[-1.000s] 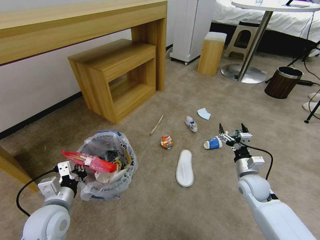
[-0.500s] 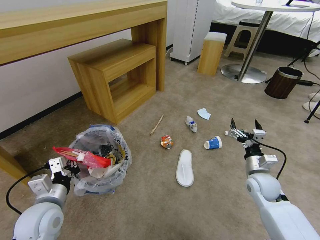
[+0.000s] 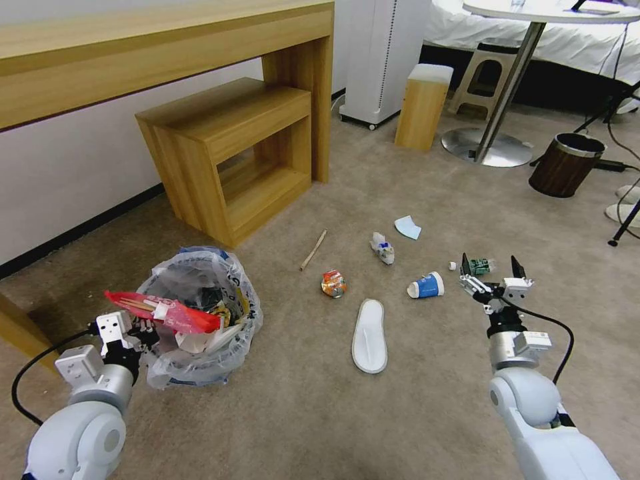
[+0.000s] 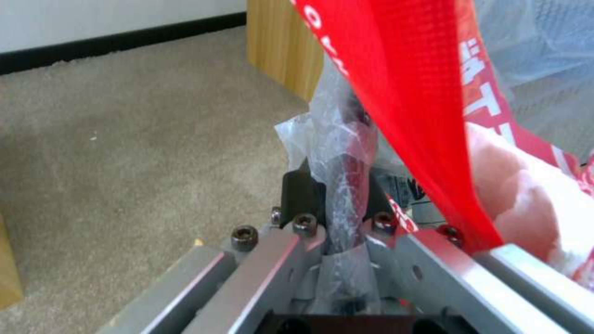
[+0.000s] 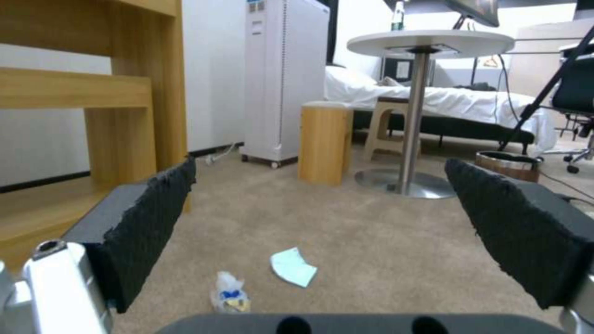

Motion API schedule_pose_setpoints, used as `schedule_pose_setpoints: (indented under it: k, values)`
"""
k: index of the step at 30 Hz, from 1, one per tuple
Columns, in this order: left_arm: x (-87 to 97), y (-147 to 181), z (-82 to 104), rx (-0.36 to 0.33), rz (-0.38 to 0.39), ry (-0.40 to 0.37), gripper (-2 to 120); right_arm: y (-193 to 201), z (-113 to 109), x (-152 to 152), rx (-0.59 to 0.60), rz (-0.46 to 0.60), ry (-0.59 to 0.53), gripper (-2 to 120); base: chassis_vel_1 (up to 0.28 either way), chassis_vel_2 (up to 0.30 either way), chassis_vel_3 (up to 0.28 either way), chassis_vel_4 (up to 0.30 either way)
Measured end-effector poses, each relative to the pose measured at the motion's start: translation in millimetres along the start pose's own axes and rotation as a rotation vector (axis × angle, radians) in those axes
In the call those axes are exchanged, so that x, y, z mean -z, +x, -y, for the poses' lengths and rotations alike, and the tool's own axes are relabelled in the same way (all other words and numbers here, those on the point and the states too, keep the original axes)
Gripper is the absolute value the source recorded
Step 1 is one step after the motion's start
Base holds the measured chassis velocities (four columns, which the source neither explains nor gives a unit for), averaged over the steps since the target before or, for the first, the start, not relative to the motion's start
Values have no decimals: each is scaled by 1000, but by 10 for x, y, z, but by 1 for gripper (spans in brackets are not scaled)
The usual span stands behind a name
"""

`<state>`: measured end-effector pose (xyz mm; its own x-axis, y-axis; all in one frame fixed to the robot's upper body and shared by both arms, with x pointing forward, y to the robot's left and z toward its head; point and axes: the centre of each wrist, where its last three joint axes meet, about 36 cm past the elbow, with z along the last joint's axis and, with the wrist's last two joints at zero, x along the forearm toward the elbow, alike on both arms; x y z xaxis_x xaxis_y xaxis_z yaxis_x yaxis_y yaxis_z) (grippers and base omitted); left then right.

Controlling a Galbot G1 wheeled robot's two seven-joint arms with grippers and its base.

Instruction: Pick up the trash bin and place the garbage on the floor into it.

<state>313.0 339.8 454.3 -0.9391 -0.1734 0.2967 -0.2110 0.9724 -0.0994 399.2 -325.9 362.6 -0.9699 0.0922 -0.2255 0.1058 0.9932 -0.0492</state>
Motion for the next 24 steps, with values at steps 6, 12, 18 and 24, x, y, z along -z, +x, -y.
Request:
schedule_pose_setpoints:
  k: [6, 12, 18, 24]
  values:
    - [-19, -15, -29, 10, -6, 1, 0, 2, -64, -42, 9, -3, 1, 100, 0, 0, 0, 0]
    - [-31, -19, -40, 14, -9, 2, 0, 1, -54, -63, 11, -1, 17, 100, 0, 0, 0, 0]
    - [-41, -20, -23, 13, -9, 6, 0, 10, -42, -73, 8, -1, 24, 100, 0, 0, 0, 0]
    - [-49, -18, -15, 13, -7, 5, 0, 20, -32, -85, 4, 1, 27, 100, 0, 0, 0, 0]
